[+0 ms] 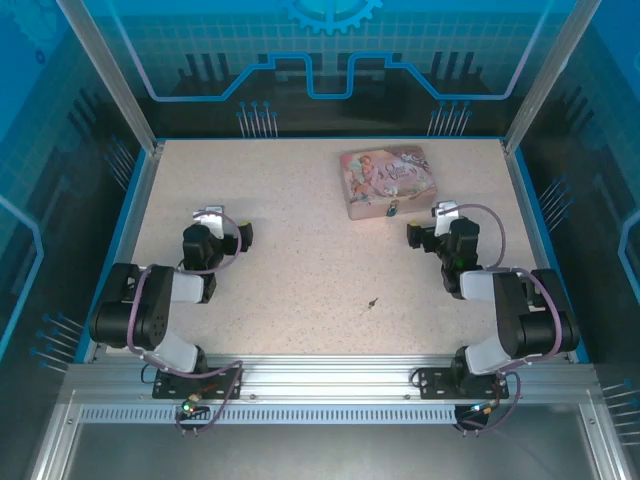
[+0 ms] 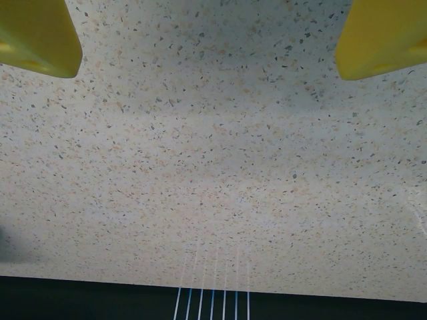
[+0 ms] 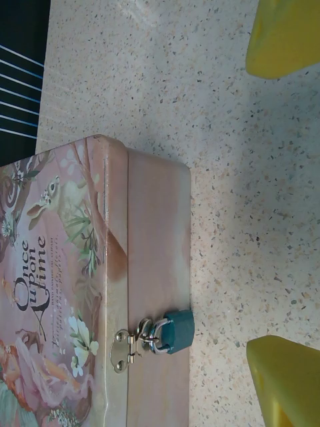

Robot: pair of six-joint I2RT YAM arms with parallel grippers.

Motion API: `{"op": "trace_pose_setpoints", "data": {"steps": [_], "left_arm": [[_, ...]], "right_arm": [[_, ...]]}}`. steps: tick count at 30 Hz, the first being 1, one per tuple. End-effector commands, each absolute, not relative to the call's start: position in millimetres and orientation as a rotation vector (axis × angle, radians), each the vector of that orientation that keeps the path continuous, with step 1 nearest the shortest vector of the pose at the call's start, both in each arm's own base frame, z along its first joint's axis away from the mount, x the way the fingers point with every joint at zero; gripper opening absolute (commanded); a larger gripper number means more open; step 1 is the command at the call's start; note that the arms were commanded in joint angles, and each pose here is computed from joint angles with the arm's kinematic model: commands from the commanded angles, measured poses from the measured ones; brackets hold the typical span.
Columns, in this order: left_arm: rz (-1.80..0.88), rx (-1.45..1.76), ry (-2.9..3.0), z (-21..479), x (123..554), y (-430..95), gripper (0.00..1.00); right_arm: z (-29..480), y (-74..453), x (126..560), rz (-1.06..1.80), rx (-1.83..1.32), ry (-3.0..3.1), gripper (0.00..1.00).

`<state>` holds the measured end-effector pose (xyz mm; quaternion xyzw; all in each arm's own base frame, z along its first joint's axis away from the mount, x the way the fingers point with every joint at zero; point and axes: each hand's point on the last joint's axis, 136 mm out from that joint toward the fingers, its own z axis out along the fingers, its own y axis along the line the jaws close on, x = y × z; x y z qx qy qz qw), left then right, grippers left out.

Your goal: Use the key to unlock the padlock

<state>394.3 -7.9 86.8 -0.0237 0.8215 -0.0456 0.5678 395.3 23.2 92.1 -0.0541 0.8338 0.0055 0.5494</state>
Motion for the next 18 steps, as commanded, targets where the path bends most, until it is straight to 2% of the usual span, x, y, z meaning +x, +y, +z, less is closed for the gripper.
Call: {"op": "trace_pose_setpoints", "data": {"steps": [1, 18], "left_arm": [[-0.092, -0.071, 1.906, 94.7, 398.2, -3.1, 0.99], [-0.093, -0.073, 1.907, 94.9, 398.6, -3.2, 0.99]], "right_arm": [[94.7, 25.6, 397.5, 0.009, -0.131, 1.967, 1.00], [94.7, 25.2, 397.3, 0.019, -0.130, 1.967, 1.00]]}}
